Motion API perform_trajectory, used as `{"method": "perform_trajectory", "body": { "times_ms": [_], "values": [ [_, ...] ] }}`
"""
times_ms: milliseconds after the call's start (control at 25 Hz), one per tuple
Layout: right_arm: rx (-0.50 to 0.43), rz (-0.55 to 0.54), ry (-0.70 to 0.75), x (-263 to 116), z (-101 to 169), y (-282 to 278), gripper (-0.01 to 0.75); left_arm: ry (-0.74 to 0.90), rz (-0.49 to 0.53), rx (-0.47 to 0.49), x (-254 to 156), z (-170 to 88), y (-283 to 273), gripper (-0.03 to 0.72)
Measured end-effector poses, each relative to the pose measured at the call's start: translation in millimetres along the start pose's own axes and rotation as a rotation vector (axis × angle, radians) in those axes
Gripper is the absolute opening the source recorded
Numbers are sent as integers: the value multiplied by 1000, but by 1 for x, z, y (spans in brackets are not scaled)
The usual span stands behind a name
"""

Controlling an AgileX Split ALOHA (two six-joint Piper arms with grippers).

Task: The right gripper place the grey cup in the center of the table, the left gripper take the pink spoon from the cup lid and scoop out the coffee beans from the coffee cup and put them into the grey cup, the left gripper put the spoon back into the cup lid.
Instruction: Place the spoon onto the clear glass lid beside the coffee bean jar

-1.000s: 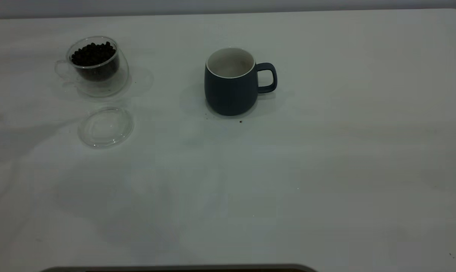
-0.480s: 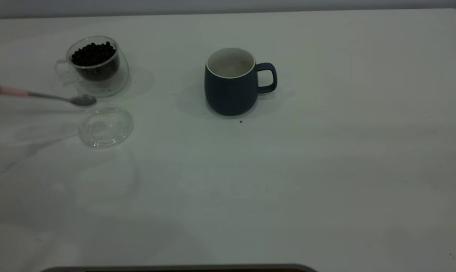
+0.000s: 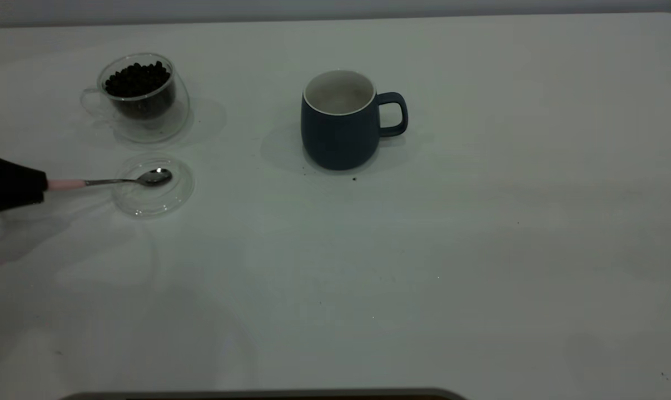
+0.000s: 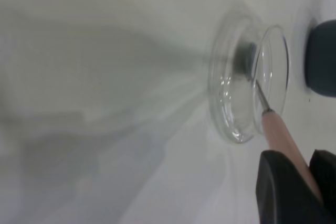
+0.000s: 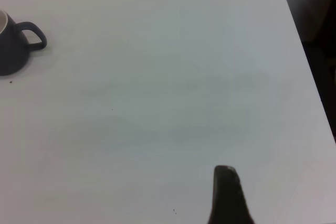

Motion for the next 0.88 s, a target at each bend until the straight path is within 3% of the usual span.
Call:
{"method": "perform_trajectory", "body": {
  "times_ms": [600,720,880],
  "values": [
    [0,0,0,0,0,0,537,6,-20,-21,-1,6,6,140],
    [0,0,0,0,0,0,537,-1,-22,-2,-1,8,6,189],
    [0,0,0,0,0,0,537,-30,-23,14,-1,10,6,332]
  ]
}}
Point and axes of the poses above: a point on each arm's last joint axis where the gripper is mounted, y pointing out along that axis toward the gripper, z along the wrist's bending axis when the last joint is at zero, x = y × z, the point moved 2 cm from there along y, pointing out along that axis toward the gripper, and after that the axes turned 11 degrees about -y, right-handed, at the moved point
